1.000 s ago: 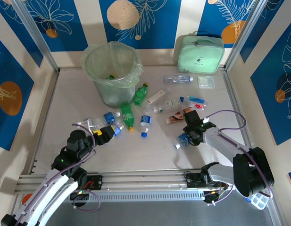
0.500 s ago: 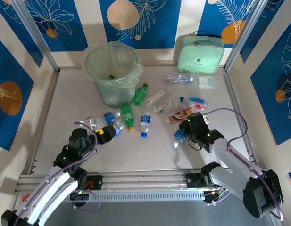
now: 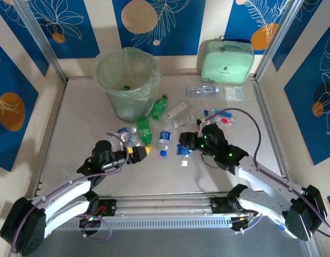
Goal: Put the plastic bottles in the bin
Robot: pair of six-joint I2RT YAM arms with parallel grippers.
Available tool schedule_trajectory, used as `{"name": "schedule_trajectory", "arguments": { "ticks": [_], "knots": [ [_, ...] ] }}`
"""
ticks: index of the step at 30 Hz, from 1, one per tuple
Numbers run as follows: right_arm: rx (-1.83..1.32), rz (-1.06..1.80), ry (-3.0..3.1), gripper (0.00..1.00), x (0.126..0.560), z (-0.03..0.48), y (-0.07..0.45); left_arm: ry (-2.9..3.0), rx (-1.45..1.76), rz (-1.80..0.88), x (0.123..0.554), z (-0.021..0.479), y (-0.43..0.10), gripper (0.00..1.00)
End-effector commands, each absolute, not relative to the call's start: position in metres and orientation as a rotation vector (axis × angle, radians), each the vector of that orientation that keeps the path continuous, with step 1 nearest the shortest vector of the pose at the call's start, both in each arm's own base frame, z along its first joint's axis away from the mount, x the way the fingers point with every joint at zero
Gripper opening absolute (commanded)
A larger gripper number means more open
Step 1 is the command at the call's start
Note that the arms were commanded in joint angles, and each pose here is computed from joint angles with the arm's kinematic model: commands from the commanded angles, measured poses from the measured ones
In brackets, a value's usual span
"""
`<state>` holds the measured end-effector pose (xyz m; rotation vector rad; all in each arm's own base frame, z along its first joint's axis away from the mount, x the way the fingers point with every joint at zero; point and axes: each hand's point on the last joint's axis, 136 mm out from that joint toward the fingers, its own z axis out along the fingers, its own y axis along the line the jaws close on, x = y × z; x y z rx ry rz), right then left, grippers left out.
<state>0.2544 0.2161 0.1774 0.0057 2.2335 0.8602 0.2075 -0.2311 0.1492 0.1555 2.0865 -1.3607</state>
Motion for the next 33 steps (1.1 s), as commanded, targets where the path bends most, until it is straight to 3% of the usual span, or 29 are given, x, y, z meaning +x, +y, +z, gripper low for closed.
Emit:
{"name": "schedule_trajectory", "arguments": {
  "ticks": [1,14,21,33],
  "knots": [
    [-0.130,0.967,2.151,0.44,0.258,0.204,0.243,1.892,0.357,-1.524,0.192,0.193,-0.256,0.99],
    [-0.221,1.230,2.036,0.45,0.237,0.220,0.315,1.826,0.461,-1.583,0.182,0.200,-0.276,0.99],
    [-0.220,1.264,2.032,0.45,0.229,0.219,0.329,1.769,0.489,-1.644,0.174,0.210,-0.279,0.99],
    [-0.200,1.290,2.015,0.45,0.227,0.219,0.339,1.726,0.541,-1.695,0.163,0.221,-0.283,0.79]
  ]
}}
